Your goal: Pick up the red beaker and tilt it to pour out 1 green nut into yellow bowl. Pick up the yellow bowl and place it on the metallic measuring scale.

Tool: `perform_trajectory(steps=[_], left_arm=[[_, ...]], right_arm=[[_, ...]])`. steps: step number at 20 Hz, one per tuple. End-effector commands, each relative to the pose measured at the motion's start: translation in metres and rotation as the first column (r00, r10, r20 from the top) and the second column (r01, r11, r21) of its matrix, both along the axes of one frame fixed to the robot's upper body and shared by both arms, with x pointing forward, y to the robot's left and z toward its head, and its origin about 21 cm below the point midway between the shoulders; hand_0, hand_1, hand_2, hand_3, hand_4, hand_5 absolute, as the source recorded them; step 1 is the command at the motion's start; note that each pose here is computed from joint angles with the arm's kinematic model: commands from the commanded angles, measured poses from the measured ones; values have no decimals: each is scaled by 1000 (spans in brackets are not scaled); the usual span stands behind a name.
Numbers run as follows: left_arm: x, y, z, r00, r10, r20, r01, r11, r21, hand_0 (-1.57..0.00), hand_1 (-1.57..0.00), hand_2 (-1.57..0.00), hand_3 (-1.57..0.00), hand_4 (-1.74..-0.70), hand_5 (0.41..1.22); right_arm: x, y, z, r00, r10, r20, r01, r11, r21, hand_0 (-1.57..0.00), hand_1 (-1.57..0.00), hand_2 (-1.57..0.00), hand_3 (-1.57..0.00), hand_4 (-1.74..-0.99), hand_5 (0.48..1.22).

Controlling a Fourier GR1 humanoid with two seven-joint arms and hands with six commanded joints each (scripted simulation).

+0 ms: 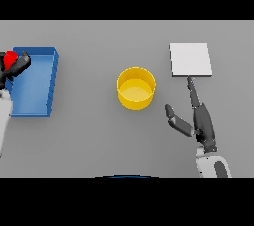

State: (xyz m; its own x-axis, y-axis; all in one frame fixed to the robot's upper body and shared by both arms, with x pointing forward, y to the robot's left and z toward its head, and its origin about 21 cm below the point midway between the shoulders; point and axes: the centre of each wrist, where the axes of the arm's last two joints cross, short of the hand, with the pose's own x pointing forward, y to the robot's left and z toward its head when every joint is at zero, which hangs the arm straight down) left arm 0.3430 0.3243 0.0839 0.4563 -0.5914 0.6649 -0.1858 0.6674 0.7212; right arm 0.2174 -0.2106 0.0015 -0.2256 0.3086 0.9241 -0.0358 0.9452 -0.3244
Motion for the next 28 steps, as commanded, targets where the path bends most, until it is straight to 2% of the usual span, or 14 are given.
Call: perform_trajectory(steps=[1,3,6,8,11,12,14,15,18,21,24,27,28], left_arm=[[1,-2,-2,1000,5,-15,-5,1000,-1,-1207,-995,-1020,-952,-1002,720],[-3,2,-4,999,-9,-48,10,1000,11,-772,-637,-652,-614,-920,677],[0,-3,-10,994,-59,-92,64,997,49,-395,-325,-334,-314,-836,657],[1,0,-13,993,-66,-102,71,996,53,-252,-208,-213,-201,-810,657],[5,1,-13,994,-69,-79,73,996,53,-129,-106,-109,-102,-790,649],[5,-1,-12,995,-79,-59,83,995,58,-103,-85,-87,-82,-782,651],[3,-2,-13,995,-97,-35,99,993,66,-65,-54,-55,-52,-763,657],[4,-3,-13,994,-102,-39,104,993,59,-52,-43,-44,-41,-756,659],[3,-1,-9,994,-109,-15,110,992,60,-26,-21,-22,-21,-743,664],[4,-5,-7,993,-113,-17,114,991,66,-13,-10,-11,-10,-733,677],[1,-3,-11,994,-105,-33,106,992,65,-6,-5,-5,-5,-737,689],[3,-1,-8,994,-102,-36,104,991,80,-3,-2,-2,-2,-741,699],[3,-1,-6,994,-106,-37,109,991,81,-2,-1,-1,-1,-743,701]], right_arm=[[3,2,0,1000,0,-12,0,1000,-1,1,1,1,1,-1004,636],[5,3,0,1000,-1,-19,1,1000,3,1,1,1,1,-1005,634],[3,5,1,1000,6,1,-6,1000,-7,1,1,1,1,-1011,639],[2,4,-1,1000,6,-7,-7,1000,-4,1,1,1,1,-1012,639],[0,0,3,1000,1,-9,-1,999,-34,1,1,1,1,-1021,640],[2,0,6,999,-3,-34,0,998,-69,1,1,1,1,-1020,640],[12,-2,11,994,99,-45,-104,986,-132,1,1,1,1,-1005,669],[21,-3,18,989,142,-51,-150,965,-216,1,1,1,1,-1022,674],[45,-6,37,964,244,-103,-264,860,-437,1,1,1,1,-1094,677],[62,6,51,927,353,-123,-350,703,-620,1,1,1,1,-1174,674],[81,12,61,885,433,-171,-412,557,-721,1,1,1,1,-1207,674],[93,22,68,827,515,-227,-447,356,-821,1,1,1,1,-1226,692],[98,29,71,815,527,-242,-447,305,-841,1,1,1,1,-1227,698]])
